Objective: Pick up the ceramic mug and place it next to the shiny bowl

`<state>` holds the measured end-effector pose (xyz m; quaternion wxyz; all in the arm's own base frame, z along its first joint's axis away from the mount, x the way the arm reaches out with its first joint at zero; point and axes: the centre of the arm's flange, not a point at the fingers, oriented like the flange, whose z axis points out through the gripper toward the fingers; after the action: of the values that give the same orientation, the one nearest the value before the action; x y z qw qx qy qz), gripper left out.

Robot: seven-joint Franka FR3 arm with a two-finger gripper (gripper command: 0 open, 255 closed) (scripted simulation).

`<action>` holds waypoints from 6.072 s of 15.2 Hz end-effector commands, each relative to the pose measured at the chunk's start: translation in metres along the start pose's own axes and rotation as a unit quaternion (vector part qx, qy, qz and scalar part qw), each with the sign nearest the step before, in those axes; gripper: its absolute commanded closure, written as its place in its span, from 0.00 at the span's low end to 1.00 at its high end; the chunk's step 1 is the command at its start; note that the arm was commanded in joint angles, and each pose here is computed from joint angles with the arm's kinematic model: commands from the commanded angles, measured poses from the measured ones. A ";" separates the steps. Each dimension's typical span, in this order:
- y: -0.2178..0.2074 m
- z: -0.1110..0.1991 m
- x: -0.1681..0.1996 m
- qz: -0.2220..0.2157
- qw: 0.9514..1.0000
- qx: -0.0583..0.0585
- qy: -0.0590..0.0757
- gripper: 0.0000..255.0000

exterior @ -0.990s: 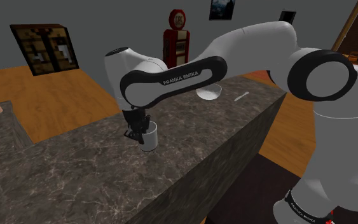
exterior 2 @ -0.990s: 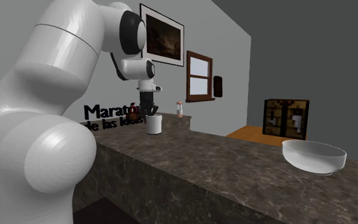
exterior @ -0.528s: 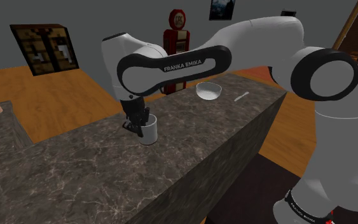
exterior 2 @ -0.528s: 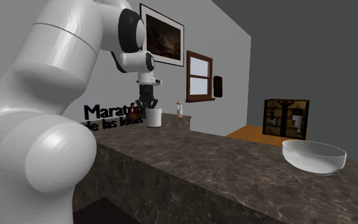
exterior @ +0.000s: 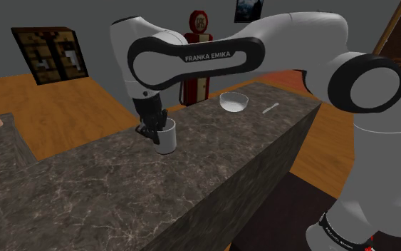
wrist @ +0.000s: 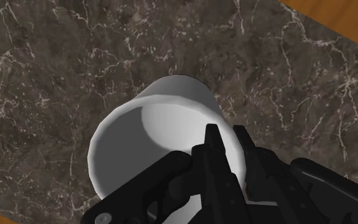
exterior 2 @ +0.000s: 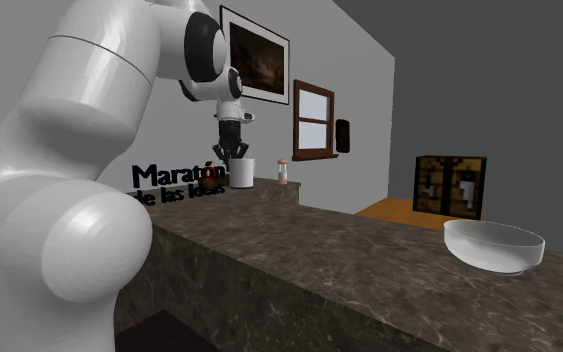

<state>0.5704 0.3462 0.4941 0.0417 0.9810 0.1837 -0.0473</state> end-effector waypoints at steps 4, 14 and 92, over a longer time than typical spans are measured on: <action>0.001 -0.025 -0.001 0.000 1.000 0.000 0.000 1.00; 0.127 -0.013 -0.038 0.000 1.000 0.000 0.000 1.00; 0.604 0.194 -0.164 0.000 1.000 0.000 0.000 0.00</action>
<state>0.6235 -0.2923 0.3592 0.0419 0.9810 0.1837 -0.0471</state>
